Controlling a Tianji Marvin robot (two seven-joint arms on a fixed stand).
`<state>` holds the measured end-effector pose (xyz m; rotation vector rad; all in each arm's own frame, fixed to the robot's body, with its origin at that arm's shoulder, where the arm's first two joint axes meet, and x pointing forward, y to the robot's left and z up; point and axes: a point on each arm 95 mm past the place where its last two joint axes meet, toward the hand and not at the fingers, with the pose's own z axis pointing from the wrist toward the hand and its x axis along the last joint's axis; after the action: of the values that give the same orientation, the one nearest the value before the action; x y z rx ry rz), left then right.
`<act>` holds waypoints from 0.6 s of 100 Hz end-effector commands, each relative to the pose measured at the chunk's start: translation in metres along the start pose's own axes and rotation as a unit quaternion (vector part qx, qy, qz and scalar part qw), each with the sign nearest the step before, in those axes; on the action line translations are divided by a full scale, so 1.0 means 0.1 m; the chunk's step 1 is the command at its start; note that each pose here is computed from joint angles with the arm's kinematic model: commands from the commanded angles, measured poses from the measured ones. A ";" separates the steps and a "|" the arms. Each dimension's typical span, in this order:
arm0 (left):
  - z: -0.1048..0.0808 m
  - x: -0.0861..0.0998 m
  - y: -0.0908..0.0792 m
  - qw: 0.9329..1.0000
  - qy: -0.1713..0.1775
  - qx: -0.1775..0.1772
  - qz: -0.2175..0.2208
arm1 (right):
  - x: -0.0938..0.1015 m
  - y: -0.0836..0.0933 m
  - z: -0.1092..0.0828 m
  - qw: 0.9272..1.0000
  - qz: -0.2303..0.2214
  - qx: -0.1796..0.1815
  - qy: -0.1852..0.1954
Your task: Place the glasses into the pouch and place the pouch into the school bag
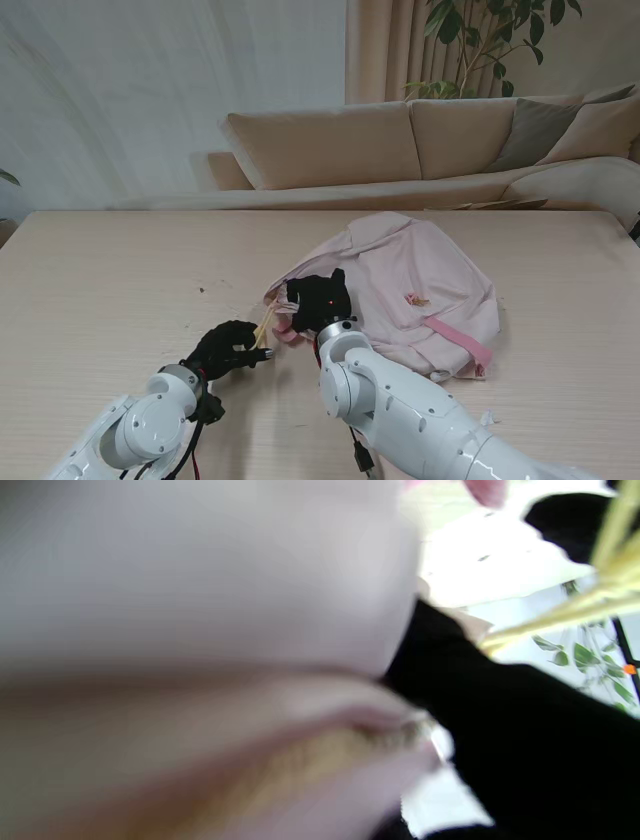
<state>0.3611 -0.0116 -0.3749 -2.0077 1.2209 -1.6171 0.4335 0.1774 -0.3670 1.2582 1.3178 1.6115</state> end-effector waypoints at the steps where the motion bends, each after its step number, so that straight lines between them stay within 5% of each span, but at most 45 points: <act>1: 0.02 -0.01 0.01 1.000 0.003 -0.002 0.020 | -0.05 -0.02 -0.06 1.000 0.008 0.006 0.000; 17: 0.04 -0.01 0.00 1.000 0.004 -0.004 0.027 | -0.15 0.13 -0.16 0.998 0.023 0.037 0.034; 30: 0.05 -0.01 0.00 1.000 0.007 -0.002 0.030 | -0.21 0.30 -0.16 0.997 0.038 0.020 0.070; 43: 0.05 0.01 0.00 0.999 0.014 0.001 0.034 | -0.26 0.44 0.00 0.996 0.017 -0.012 0.085; 60: 0.04 0.03 -0.02 0.998 0.019 0.006 0.056 | -0.37 0.46 0.30 0.996 -0.022 0.005 0.088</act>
<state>0.3675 -0.0110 -0.3742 -1.8859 1.2844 -1.6095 0.4597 0.1407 -0.3420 1.1119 1.4633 1.7213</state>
